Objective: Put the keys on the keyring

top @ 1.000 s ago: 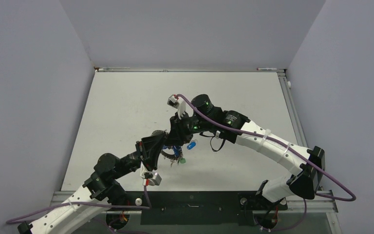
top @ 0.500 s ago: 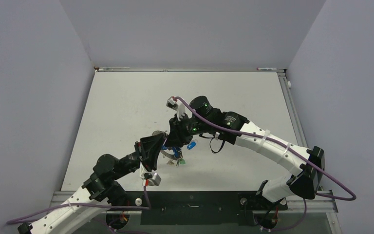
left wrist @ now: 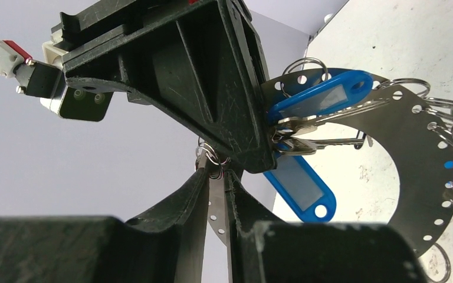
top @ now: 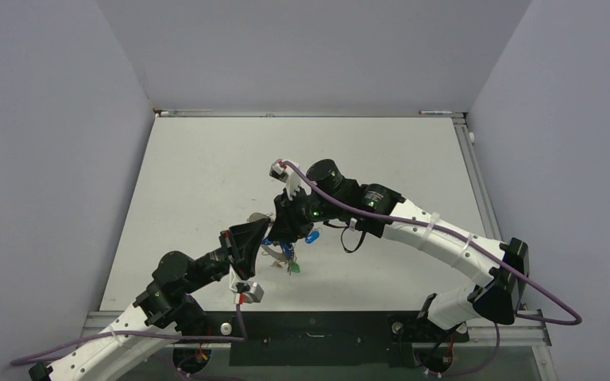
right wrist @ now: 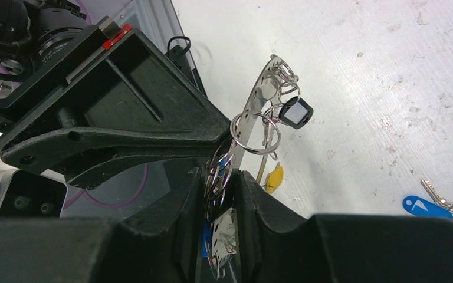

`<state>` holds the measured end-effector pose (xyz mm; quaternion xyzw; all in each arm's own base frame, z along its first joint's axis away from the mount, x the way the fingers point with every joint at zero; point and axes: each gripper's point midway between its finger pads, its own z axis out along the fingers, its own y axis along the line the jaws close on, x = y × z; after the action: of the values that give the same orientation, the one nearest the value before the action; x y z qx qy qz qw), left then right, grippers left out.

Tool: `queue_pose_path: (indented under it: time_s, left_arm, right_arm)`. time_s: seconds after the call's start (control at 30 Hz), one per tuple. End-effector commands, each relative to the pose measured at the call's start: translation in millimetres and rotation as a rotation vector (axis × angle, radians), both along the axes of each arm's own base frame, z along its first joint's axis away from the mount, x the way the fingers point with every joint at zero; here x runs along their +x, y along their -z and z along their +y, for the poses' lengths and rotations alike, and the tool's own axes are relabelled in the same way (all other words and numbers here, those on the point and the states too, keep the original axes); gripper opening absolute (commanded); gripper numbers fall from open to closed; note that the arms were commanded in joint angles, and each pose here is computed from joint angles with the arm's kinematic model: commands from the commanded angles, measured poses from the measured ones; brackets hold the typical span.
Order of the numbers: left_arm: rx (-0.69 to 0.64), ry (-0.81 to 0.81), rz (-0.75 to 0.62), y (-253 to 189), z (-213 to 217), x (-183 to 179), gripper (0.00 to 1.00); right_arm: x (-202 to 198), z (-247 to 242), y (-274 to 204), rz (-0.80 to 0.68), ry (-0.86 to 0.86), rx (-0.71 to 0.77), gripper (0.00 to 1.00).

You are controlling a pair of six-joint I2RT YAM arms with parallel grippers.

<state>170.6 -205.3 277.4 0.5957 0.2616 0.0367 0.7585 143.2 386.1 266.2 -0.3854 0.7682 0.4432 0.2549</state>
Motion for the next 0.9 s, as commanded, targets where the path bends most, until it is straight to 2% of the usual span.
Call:
queue_pose_path:
  time_s: [0.0, 0.2, 0.3, 0.57, 0.63, 0.87]
  left_arm:
    - [0.019, -0.050, -0.035, -3.6, 4.7, 6.1, 0.14]
    - [0.075, -0.093, -0.075, 4.5, 7.9, 10.4, 0.10]
    - [0.111, -0.111, -0.088, 9.2, 8.1, 12.1, 0.00]
    - [0.131, -0.124, -0.101, 12.5, 10.3, 9.1, 0.00]
    - [0.107, -0.120, -0.081, 10.9, 11.9, 7.0, 0.00]
    - [-0.121, -0.032, 0.051, -15.4, 15.9, -11.4, 0.00]
  right_arm:
    - [-27.6, 13.8, -36.2, -0.027, -0.115, 0.123, 0.05]
    - [-37.7, 19.6, -38.7, -0.020, -0.142, 0.135, 0.05]
    - [-42.9, 23.0, -38.5, -0.017, -0.156, 0.139, 0.05]
    - [-43.3, 20.2, -41.2, -0.040, -0.147, 0.138, 0.05]
    - [-40.1, 16.3, -41.1, -0.057, -0.137, 0.126, 0.05]
    - [-31.6, 3.6, -51.6, -0.151, -0.134, 0.135, 0.05]
